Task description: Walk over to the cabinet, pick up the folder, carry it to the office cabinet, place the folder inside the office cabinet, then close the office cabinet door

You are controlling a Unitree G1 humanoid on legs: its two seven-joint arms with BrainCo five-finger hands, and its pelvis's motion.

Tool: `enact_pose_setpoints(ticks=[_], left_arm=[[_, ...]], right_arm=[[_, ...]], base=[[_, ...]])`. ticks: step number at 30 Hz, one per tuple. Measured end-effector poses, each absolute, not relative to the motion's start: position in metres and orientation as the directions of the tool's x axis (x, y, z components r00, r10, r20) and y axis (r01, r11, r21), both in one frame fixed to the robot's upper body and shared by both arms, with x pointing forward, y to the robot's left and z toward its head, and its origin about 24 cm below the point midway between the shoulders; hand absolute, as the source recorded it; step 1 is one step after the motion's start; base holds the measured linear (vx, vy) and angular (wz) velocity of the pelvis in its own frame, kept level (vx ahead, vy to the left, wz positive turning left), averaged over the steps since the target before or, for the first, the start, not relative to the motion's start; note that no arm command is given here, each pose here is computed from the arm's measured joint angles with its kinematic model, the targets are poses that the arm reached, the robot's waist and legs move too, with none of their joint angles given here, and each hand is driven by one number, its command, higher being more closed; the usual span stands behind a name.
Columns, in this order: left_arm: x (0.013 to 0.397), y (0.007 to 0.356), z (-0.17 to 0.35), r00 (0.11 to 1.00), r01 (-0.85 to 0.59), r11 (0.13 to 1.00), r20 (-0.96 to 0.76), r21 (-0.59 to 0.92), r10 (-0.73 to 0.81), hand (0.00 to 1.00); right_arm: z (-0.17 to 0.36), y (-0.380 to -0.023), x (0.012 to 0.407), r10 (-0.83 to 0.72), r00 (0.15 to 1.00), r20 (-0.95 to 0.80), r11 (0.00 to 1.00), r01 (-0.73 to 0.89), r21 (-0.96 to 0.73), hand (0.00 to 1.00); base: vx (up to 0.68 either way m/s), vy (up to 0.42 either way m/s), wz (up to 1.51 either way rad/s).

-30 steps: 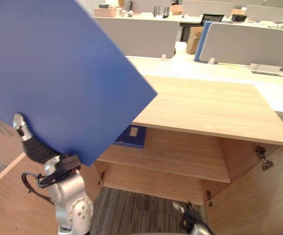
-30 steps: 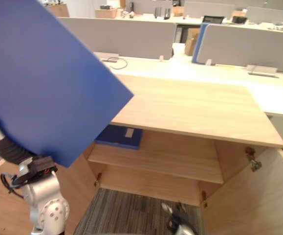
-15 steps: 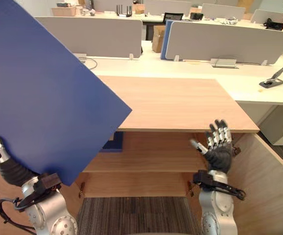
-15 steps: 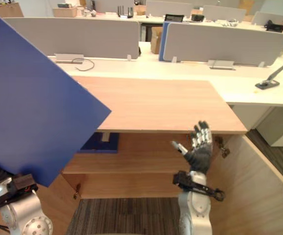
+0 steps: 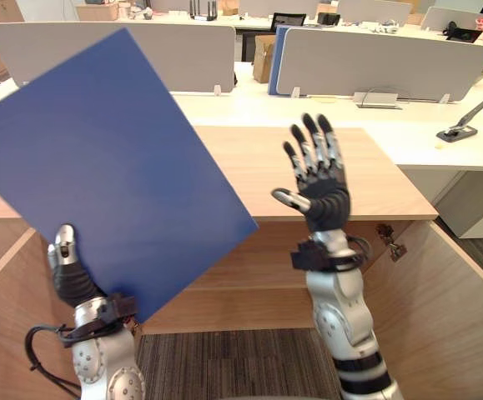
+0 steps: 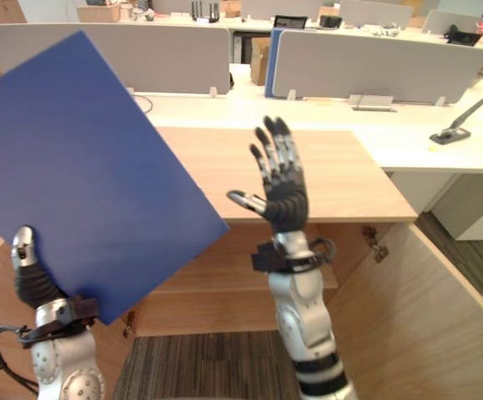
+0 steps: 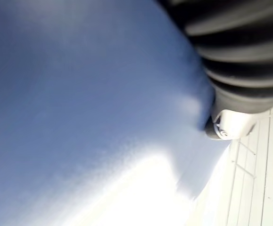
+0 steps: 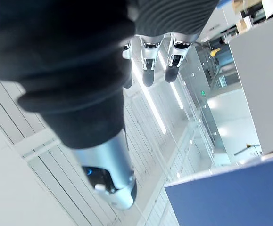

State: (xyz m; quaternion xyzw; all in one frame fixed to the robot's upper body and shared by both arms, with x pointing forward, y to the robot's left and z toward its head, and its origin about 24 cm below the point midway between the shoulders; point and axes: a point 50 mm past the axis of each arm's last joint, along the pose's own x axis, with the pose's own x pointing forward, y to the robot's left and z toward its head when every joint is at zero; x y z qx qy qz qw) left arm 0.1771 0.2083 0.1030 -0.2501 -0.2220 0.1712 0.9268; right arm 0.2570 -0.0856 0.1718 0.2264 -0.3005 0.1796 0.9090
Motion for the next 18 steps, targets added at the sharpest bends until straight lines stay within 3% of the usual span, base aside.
enact_pose_setpoints(ticks=[7, 18], left_arm=[[0.185, 0.187, 0.102, 0.896, -0.064, 0.846, 0.342, -0.529, 0.282, 1.00], [0.182, 0.189, 0.096, 0.925, -0.038, 0.875, 0.315, -0.482, 0.213, 1.00]], right_arm=[[0.178, -0.066, 0.287, 0.382, 0.698, 0.605, 0.632, -0.675, 0.380, 0.00], [0.179, -0.058, 0.308, 0.538, 0.664, 0.520, 0.622, -0.728, 0.287, 0.00]], base=[[-0.03, 0.004, 0.15], [-0.04, -0.002, 0.07]])
